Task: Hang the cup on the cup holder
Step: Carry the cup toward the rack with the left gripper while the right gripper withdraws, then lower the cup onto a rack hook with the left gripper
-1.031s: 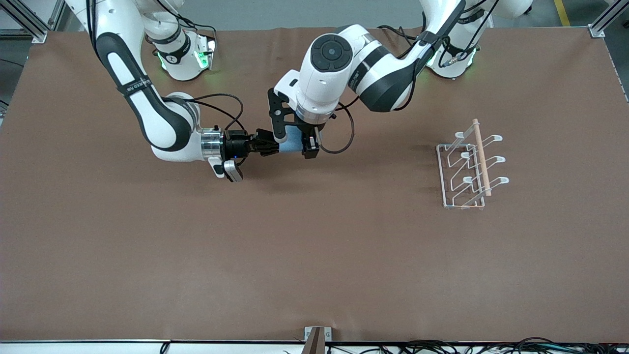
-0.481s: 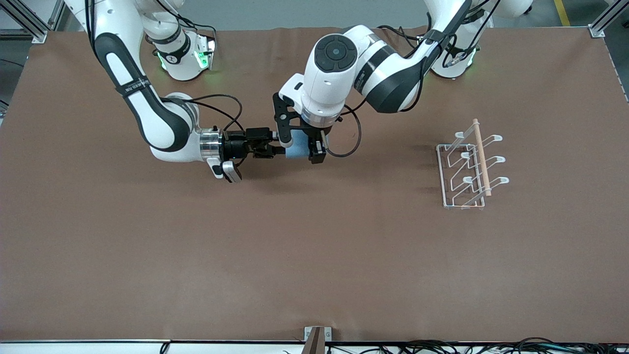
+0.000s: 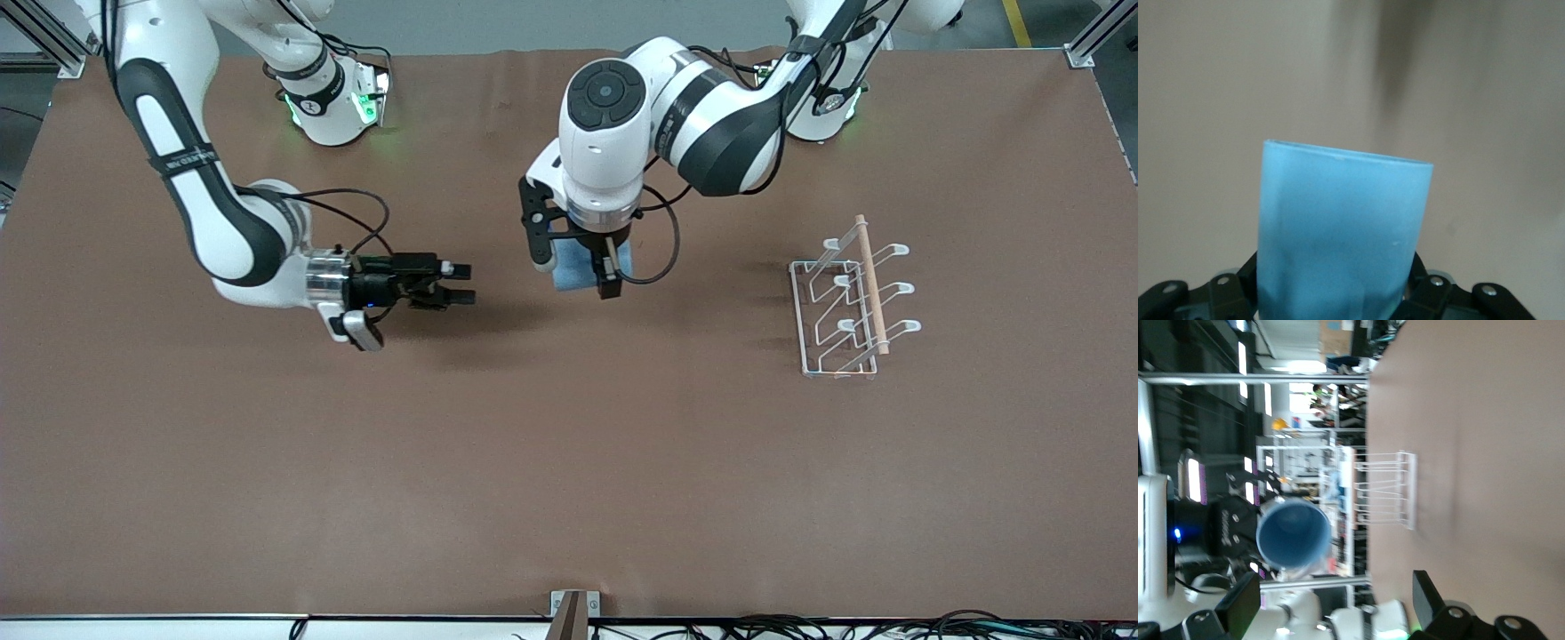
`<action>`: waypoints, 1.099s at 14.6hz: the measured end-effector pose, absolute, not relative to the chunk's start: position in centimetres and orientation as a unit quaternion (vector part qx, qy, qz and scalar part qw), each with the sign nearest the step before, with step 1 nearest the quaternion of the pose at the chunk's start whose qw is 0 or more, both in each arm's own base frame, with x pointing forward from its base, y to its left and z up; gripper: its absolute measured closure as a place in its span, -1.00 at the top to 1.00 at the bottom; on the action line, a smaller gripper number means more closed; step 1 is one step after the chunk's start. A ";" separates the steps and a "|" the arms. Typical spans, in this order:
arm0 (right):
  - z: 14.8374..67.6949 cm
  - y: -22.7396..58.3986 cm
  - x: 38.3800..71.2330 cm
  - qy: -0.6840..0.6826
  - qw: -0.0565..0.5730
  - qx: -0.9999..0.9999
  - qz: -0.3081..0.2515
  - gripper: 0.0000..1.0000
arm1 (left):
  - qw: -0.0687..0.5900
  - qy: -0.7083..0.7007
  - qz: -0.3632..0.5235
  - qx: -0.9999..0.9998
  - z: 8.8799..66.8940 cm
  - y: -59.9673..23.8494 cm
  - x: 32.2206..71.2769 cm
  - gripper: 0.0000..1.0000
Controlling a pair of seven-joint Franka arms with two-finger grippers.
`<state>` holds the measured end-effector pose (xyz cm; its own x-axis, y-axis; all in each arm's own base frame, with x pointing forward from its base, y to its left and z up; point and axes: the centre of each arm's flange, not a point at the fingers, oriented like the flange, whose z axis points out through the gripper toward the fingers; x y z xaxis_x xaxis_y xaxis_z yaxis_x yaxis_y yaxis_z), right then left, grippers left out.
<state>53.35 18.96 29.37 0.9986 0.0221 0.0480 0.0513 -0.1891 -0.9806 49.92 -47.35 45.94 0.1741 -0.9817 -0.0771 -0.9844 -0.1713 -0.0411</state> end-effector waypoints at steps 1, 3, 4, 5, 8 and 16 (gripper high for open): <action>29.6 16.7 53.8 -0.040 0.611 -0.790 -0.014 1.00 | 0.068 0.641 0.033 -0.763 46.3 -46.2 50.0 0.56; 30.1 12.1 54.5 -0.074 0.553 -0.830 -0.019 1.00 | 0.110 0.632 0.078 -0.763 47.1 -43.8 50.1 0.56; 30.3 9.6 54.8 -0.087 0.525 -0.847 -0.020 1.00 | 0.124 0.625 0.107 -0.763 47.3 -42.5 50.0 0.56; 30.7 7.4 55.2 -0.093 0.500 -0.861 -0.022 1.00 | 0.138 0.619 0.134 -0.762 47.2 -41.4 49.9 0.56; 33.8 2.5 56.3 -0.094 0.419 -0.903 -0.010 1.00 | 0.188 0.598 0.206 -0.752 46.6 -37.9 50.4 0.56; 47.1 -2.9 59.5 -0.055 0.109 -0.993 -0.009 1.00 | 0.307 0.561 0.286 -0.714 44.1 -30.4 53.7 0.56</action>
